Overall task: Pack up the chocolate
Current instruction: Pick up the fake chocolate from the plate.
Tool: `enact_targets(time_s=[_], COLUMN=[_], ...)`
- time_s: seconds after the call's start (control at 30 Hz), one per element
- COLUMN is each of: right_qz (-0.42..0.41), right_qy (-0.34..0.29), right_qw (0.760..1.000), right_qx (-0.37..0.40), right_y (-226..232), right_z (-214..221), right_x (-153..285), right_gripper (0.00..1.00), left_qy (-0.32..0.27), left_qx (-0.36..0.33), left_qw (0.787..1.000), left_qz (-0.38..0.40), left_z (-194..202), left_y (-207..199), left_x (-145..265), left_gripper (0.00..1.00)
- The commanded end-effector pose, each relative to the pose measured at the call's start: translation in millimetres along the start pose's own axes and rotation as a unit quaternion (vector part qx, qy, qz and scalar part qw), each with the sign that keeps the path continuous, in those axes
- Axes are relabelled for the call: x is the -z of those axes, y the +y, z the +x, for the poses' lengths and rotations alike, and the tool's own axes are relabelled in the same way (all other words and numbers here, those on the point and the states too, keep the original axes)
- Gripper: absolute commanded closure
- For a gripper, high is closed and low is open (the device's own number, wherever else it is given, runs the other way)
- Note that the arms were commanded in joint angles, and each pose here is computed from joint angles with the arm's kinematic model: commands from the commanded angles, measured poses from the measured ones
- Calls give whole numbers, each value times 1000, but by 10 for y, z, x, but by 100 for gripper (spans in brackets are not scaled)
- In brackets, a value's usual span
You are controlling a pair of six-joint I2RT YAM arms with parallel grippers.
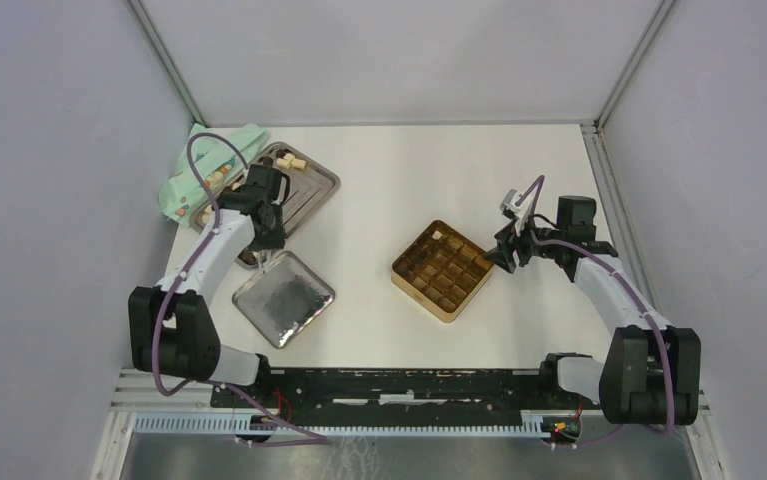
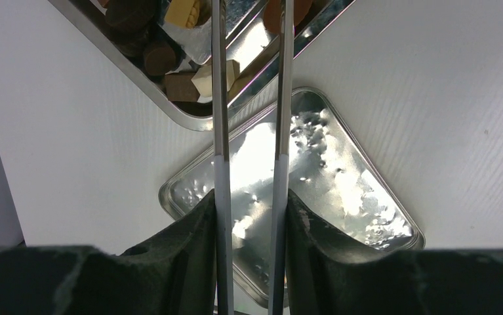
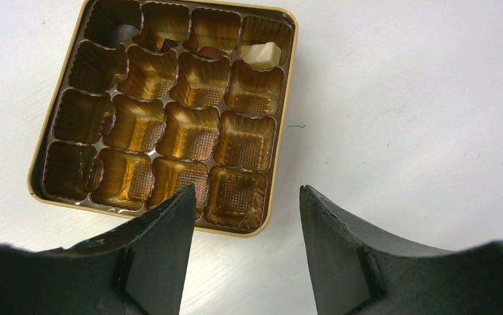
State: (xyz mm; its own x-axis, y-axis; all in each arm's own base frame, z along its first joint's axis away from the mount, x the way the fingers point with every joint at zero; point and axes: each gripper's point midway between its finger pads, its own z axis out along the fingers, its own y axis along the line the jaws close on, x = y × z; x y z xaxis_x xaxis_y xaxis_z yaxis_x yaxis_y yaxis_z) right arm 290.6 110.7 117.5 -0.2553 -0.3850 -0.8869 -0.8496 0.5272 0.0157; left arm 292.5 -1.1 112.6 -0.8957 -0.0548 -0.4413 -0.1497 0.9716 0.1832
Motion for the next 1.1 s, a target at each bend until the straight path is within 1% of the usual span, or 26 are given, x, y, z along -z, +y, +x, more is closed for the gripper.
enact_targets(time_s=[0.0,0.33,0.5,0.57,0.73,0.8,0.87,1.07], right_qz=[1,-3,-2,-3,-4,-3,-3,-3], right_qy=[-12,-12,-11,-11,-10,-10,-9,-7], right_qw=[1000,1000,1000,1000,1000,1000,1000,1000], right_qx=[23,21,21,20,20,20,20,18], right_y=[-63,-55,-56,-52,-52,-55,-57,-61], right_z=[-150,-144,-142,-132,-133,-129,-124,-110], right_x=[2,-3,0,-4,-6,-7,-8,-12], right_gripper=[35,35,35,35,35,35,35,35], left_qy=[-26,-5,6,11,12,8,2,-25], left_qx=[-15,-21,-22,-23,-21,-20,-17,-2], left_qw=[999,1000,1000,1000,1000,1000,1000,999], left_qz=[-15,-18,-17,-13,-5,-3,1,33], left_z=[-223,-168,-139,-122,-118,-129,-151,-206], left_y=[68,44,15,-6,-36,-40,-42,-106], left_x=[33,-72,-147,-175,-171,-150,-122,40], left_gripper=[57,55,56,61,85,92,98,98])
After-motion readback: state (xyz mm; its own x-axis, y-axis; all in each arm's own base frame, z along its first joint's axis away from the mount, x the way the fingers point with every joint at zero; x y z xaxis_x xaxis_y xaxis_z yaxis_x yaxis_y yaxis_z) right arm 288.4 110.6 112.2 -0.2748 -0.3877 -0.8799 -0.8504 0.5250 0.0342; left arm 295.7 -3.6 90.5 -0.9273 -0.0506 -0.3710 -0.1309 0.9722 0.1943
